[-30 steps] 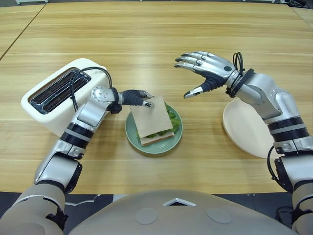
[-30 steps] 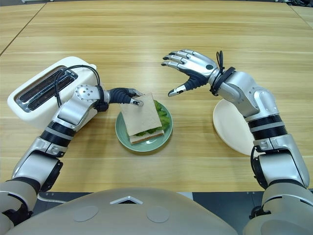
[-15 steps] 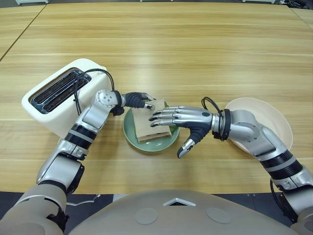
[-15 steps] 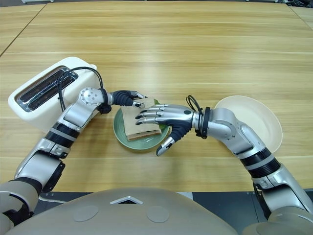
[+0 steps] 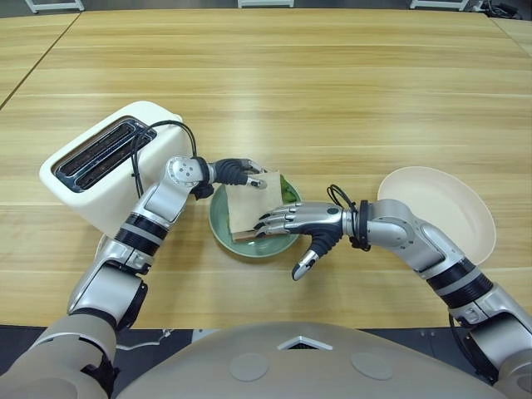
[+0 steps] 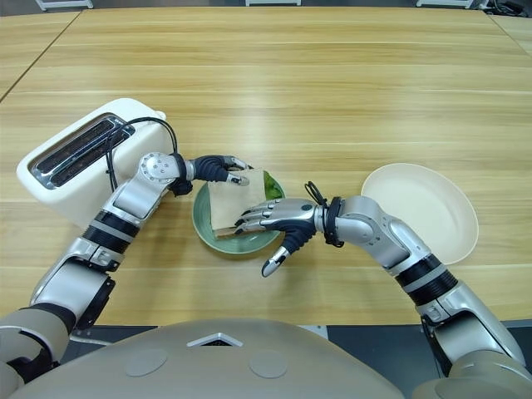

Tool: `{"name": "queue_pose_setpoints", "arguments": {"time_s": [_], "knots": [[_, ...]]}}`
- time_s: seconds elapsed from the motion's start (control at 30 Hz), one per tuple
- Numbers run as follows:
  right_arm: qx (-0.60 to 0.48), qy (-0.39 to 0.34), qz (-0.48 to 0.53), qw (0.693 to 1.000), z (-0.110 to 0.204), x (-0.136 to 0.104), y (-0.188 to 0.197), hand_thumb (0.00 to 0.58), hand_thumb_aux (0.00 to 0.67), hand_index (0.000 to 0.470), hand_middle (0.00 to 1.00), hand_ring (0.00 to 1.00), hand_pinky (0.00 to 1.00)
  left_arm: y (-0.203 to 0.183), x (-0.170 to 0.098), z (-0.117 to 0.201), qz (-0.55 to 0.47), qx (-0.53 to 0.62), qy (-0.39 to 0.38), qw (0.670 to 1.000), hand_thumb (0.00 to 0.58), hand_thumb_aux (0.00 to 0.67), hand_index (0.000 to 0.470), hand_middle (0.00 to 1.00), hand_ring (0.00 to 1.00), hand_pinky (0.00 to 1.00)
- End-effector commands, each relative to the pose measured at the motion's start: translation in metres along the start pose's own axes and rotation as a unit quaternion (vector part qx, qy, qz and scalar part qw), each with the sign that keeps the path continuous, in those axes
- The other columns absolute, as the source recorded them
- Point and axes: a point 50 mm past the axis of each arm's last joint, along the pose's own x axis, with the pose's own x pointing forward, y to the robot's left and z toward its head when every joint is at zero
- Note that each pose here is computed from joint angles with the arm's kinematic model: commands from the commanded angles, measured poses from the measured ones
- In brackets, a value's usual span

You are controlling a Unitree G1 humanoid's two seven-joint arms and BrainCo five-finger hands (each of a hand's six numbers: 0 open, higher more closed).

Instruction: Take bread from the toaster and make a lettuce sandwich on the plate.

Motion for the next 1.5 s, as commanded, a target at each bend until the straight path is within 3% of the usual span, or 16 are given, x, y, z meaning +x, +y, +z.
{"name": "queue_pose_setpoints", "arguments": {"time_s": [0.03, 0.13, 0.23, 0.27, 0.3, 0.33, 0.37, 0.4, 0.43, 0.5, 0.53, 0.6, 0.73, 0.9, 1.13, 1.5], "knots": [[0.054, 0.019, 0.113, 0.992, -0.007, 0.007, 0.042, 0.000, 0.000, 0.000, 0.00, 0.00, 0.00, 0.035, -0.024, 0.036, 0.127, 0.008, -0.121, 0.985, 0.000, 0.000, 0.000, 0.00, 0.00, 0.00], [0.038, 0.005, 0.037, 0.999, -0.008, 0.011, 0.021, 0.000, 0.000, 0.000, 0.00, 0.00, 0.00, 0.040, -0.048, 0.045, 0.179, 0.022, -0.173, 0.968, 0.000, 0.000, 0.000, 0.00, 0.00, 0.00], [0.017, -0.039, -0.127, 0.991, -0.002, 0.009, -0.025, 0.000, 0.000, 0.000, 0.00, 0.00, 0.00, 0.032, -0.074, 0.041, 0.208, 0.029, -0.203, 0.956, 0.000, 0.000, 0.000, 0.00, 0.00, 0.00], [0.012, -0.051, -0.169, 0.984, 0.001, 0.005, -0.037, 0.000, 0.000, 0.000, 0.00, 0.00, 0.00, 0.028, -0.081, 0.039, 0.207, 0.026, -0.207, 0.956, 0.058, 0.034, 0.024, 0.00, 0.00, 0.00], [0.010, -0.062, -0.208, 0.976, 0.004, 0.001, -0.048, 0.049, 0.029, 0.020, 0.00, 0.00, 0.00, 0.023, -0.088, 0.035, 0.203, 0.025, -0.208, 0.957, 0.363, 0.260, 0.182, 0.00, 0.00, 0.00], [0.009, -0.070, -0.236, 0.969, 0.006, -0.004, -0.055, 0.334, 0.234, 0.164, 0.00, 0.00, 0.00, 0.018, -0.094, 0.031, 0.196, 0.024, -0.207, 0.958, 0.576, 0.617, 0.433, 0.00, 0.00, 0.00], [0.011, -0.079, -0.262, 0.962, 0.008, -0.009, -0.062, 0.460, 0.365, 0.256, 0.09, 0.09, 0.09, 0.013, -0.100, 0.027, 0.187, 0.019, -0.205, 0.961, 0.580, 0.670, 0.470, 0.28, 0.28, 0.28], [0.016, -0.087, -0.280, 0.956, 0.010, -0.013, -0.067, 0.506, 0.431, 0.302, 0.35, 0.35, 0.35, 0.008, -0.106, 0.023, 0.175, 0.013, -0.204, 0.963, 0.580, 0.670, 0.470, 0.85, 0.85, 0.85], [0.026, -0.096, -0.291, 0.952, 0.013, -0.018, -0.069, 0.560, 0.547, 0.383, 0.71, 0.71, 0.71, 0.001, -0.114, 0.019, 0.156, 0.001, -0.203, 0.967, 0.580, 0.670, 0.470, 1.00, 1.00, 1.00], [0.048, -0.107, -0.291, 0.949, 0.017, -0.025, -0.068, 0.580, 0.670, 0.470, 0.98, 0.98, 0.98, -0.010, -0.129, 0.012, 0.114, -0.016, -0.203, 0.973, 0.580, 0.670, 0.470, 1.00, 1.00, 1.00], [0.062, -0.109, -0.277, 0.953, 0.018, -0.028, -0.063, 0.580, 0.670, 0.470, 1.00, 1.00, 1.00, -0.016, -0.136, 0.008, 0.088, -0.018, -0.198, 0.976, 0.580, 0.670, 0.470, 1.00, 1.00, 1.00], [0.090, -0.108, -0.229, 0.963, 0.019, -0.029, -0.048, 0.580, 0.670, 0.470, 1.00, 1.00, 1.00, -0.028, -0.148, 0.000, 0.039, -0.004, -0.171, 0.984, 0.580, 0.670, 0.470, 1.00, 1.00, 1.00], [0.143, -0.070, -0.066, 0.985, 0.018, -0.016, 0.005, 0.580, 0.670, 0.470, 1.00, 1.00, 1.00, -0.061, -0.154, -0.033, -0.063, 0.076, -0.019, 0.995, 0.580, 0.670, 0.470, 1.00, 1.00, 1.00], [0.135, -0.018, 0.002, 0.991, 0.011, 0.006, 0.039, 0.580, 0.670, 0.470, 1.00, 1.00, 1.00, -0.078, -0.132, -0.062, -0.100, 0.139, 0.089, 0.981, 0.580, 0.670, 0.470, 1.00, 1.00, 1.00], [0.111, 0.036, -0.021, 0.993, -0.009, 0.018, 0.046, 0.580, 0.670, 0.470, 1.00, 1.00, 1.00, -0.110, -0.085, -0.068, -0.148, 0.160, 0.082, 0.973, 0.580, 0.670, 0.470, 1.00, 1.00, 1.00], [0.050, 0.153, -0.123, 0.979, -0.053, 0.018, 0.026, 0.580, 0.670, 0.470, 1.00, 1.00, 1.00, -0.084, -0.039, -0.072, -0.021, 0.141, 0.085, 0.986, 0.580, 0.670, 0.470, 1.00, 1.00, 1.00]]}}
